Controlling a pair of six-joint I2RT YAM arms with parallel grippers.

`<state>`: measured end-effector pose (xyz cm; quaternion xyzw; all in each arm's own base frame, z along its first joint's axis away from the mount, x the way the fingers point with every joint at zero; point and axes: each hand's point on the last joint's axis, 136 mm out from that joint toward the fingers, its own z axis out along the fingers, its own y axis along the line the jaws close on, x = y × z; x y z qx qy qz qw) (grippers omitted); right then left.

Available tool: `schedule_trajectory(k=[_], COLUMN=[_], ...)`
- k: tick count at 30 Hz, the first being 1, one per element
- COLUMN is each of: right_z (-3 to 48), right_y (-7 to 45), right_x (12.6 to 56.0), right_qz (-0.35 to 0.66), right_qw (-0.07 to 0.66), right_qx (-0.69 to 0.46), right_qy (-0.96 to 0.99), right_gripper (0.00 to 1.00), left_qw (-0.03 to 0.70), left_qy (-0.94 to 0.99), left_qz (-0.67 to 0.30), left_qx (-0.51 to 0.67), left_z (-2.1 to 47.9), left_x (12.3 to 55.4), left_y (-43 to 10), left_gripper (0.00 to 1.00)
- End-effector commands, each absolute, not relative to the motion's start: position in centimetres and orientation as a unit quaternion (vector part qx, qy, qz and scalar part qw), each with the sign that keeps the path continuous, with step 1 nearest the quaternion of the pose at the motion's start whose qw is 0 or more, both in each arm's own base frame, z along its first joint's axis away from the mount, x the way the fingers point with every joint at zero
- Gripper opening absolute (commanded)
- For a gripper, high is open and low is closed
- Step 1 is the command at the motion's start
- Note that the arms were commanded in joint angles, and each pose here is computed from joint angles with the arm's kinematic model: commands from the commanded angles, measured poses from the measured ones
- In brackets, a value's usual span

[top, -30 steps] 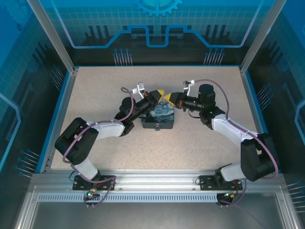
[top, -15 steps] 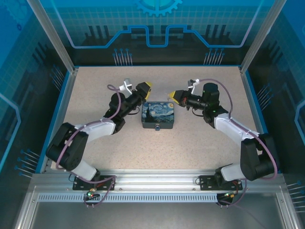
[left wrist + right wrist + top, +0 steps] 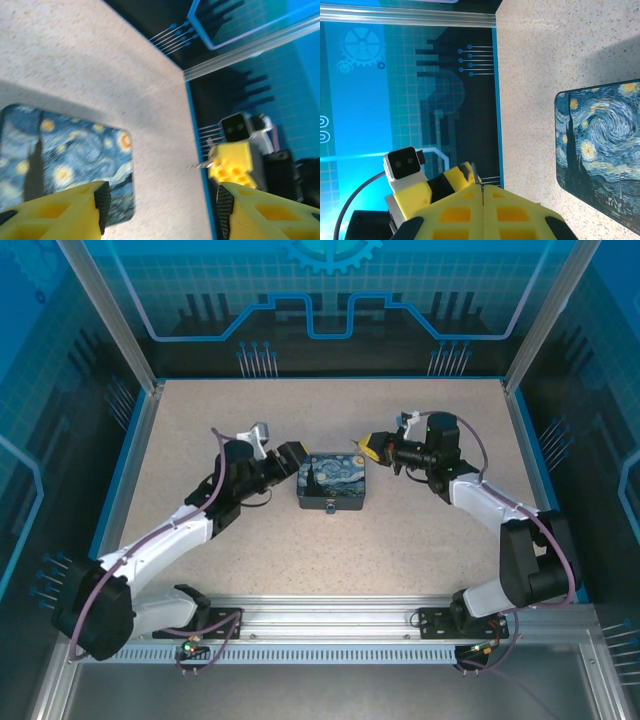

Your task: Unlock the padlock with the key

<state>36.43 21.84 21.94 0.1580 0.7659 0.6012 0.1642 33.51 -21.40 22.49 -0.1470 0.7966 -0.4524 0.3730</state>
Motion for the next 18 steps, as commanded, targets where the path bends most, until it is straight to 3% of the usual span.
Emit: schedule_trajectory(k=[1, 9, 18], right_z=[21.3, 19.6, 17.2], right_y=[21.4, 22.1, 23.0], right_x=[36.9, 37.2, 37.8], right_qz=[0.585, 0.554, 0.541], right_qw=[0.166, 0.176, 0.17], right_qx=[0.159, 0.137, 0.146], right_qy=[0.778, 0.802, 0.811], right_gripper=[0.0, 0.0, 0.0], left_qw=[0.34, 0.305, 0.325], left_qy=[0.85, 0.88, 0.89], left_qz=[-0.389, -0.365, -0.315], left_qx=[-0.103, 0.0, 0.053], left_z=[17.9, 12.0, 7.8], left_x=[30.6, 26.9, 26.6], left_y=[-21.5, -26.6, -28.4], left_gripper=[0.61, 0.66, 0.73])
